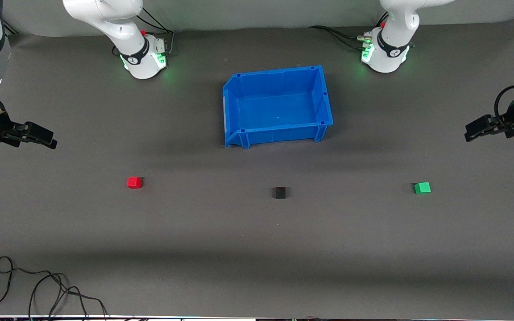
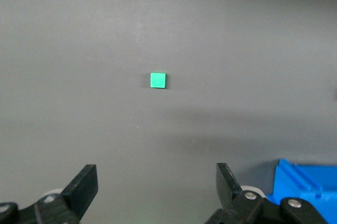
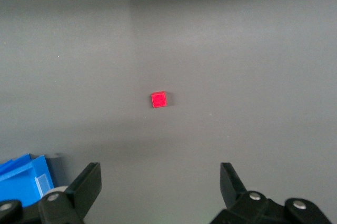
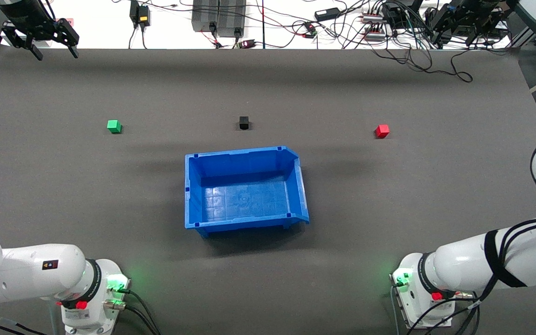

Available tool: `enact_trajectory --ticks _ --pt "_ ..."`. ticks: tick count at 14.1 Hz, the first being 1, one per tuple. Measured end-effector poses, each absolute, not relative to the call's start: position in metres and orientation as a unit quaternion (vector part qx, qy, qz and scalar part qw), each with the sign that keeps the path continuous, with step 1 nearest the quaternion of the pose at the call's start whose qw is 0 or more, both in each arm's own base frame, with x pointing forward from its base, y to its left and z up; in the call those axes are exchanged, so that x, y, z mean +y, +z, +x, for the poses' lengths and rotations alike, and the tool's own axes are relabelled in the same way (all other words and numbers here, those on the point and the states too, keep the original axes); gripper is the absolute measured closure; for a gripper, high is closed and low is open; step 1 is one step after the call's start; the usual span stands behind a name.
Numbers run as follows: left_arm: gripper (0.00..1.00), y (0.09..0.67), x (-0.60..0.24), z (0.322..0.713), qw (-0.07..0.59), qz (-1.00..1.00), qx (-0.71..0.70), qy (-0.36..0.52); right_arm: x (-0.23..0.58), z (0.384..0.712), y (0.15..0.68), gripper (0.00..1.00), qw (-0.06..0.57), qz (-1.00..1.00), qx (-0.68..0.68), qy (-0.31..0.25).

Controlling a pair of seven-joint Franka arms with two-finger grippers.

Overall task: Attach green and red cubes to black cube
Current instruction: 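Reach the right gripper to the red cube while the left gripper reaches the green cube, then grasp the red cube with the right gripper while the left gripper grasps the green cube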

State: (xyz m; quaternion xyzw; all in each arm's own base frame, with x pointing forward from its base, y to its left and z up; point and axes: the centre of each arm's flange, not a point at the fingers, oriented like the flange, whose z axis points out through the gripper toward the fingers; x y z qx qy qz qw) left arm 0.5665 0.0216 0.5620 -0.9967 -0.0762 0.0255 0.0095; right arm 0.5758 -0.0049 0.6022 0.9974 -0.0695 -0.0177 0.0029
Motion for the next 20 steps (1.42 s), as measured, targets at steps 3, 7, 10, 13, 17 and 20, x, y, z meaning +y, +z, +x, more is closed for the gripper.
enact_trajectory --ticks 3,7,10,13,17,20 --pt "0.00 0.531 0.034 0.578 0.008 -0.994 -0.101 0.036 -0.003 0.578 0.604 0.00 -0.003 0.978 -0.208 -0.016" --pt "0.00 0.469 0.050 0.595 0.004 -0.991 -0.122 0.054 0.005 0.589 0.604 0.00 -0.032 0.894 -0.446 -0.028" --pt "0.00 0.422 0.064 0.602 0.001 -0.989 -0.143 0.036 0.009 0.597 0.590 0.00 -0.051 0.812 -0.578 -0.063" --pt "0.00 0.378 0.061 0.605 -0.002 -0.993 -0.107 0.044 -0.004 0.610 0.560 0.00 -0.075 0.753 -0.642 -0.119" --pt "0.02 0.309 0.055 0.602 -0.009 -0.998 -0.048 0.031 -0.022 0.630 0.494 0.00 -0.099 0.716 -0.670 -0.171" --pt "0.11 0.274 0.053 0.605 -0.014 -0.999 -0.028 0.035 -0.024 0.636 0.430 0.00 -0.121 0.701 -0.683 -0.167"
